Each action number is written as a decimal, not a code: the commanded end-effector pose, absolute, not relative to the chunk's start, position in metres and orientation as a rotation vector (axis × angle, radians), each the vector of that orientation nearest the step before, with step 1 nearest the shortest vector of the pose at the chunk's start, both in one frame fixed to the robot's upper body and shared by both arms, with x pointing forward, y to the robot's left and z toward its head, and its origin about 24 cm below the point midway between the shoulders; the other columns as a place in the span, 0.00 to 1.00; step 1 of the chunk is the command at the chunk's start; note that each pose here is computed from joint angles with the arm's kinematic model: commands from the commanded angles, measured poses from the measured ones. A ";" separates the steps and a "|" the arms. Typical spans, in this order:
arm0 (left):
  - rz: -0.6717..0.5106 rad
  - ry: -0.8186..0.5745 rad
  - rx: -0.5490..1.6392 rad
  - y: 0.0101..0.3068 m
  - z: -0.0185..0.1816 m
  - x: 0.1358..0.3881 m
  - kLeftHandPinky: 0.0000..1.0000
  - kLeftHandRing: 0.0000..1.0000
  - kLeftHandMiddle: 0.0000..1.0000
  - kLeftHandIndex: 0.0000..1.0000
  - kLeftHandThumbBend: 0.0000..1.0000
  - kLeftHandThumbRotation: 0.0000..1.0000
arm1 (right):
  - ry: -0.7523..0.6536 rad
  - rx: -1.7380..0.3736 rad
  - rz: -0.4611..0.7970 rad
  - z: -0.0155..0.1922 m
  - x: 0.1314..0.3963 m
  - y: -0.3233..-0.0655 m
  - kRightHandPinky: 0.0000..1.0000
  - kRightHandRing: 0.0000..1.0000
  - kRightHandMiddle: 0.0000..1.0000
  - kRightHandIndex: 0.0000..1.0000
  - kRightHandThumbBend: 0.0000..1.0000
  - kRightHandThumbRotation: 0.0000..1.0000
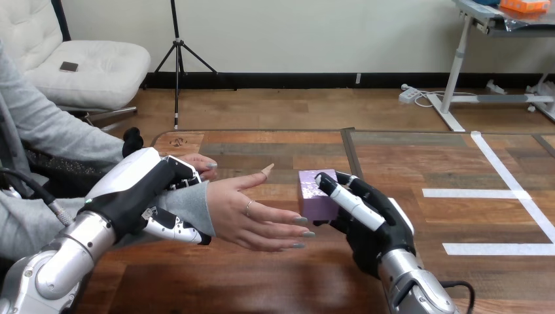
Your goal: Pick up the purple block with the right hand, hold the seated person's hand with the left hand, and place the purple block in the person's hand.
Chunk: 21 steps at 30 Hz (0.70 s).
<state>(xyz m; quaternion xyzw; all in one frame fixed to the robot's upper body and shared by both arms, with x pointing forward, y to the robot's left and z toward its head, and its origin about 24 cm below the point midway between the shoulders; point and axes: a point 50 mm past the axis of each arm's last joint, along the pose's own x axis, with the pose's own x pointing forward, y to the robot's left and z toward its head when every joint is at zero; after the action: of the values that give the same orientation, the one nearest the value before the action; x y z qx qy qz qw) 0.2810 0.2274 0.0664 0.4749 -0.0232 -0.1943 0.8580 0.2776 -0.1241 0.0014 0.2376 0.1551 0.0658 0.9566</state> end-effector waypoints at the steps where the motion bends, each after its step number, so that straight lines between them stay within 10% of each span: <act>1: -0.357 -0.233 0.955 0.211 0.099 0.297 0.20 0.26 0.34 0.37 0.65 0.00 | 0.252 0.565 0.184 0.025 0.284 -0.103 0.30 0.36 0.42 0.43 0.82 0.00; 21: -0.361 -0.251 0.942 0.207 0.099 0.298 0.20 0.26 0.33 0.37 0.65 0.00 | 0.326 0.634 0.226 0.036 0.273 -0.090 0.31 0.37 0.43 0.43 0.82 0.00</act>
<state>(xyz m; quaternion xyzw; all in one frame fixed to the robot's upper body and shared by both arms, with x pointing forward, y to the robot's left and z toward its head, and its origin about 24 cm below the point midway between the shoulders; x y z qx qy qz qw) 0.2812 0.2236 0.0656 0.4680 -0.0306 -0.1935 0.8617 0.2680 -0.1118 0.0095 0.2681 0.2026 0.0829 0.9382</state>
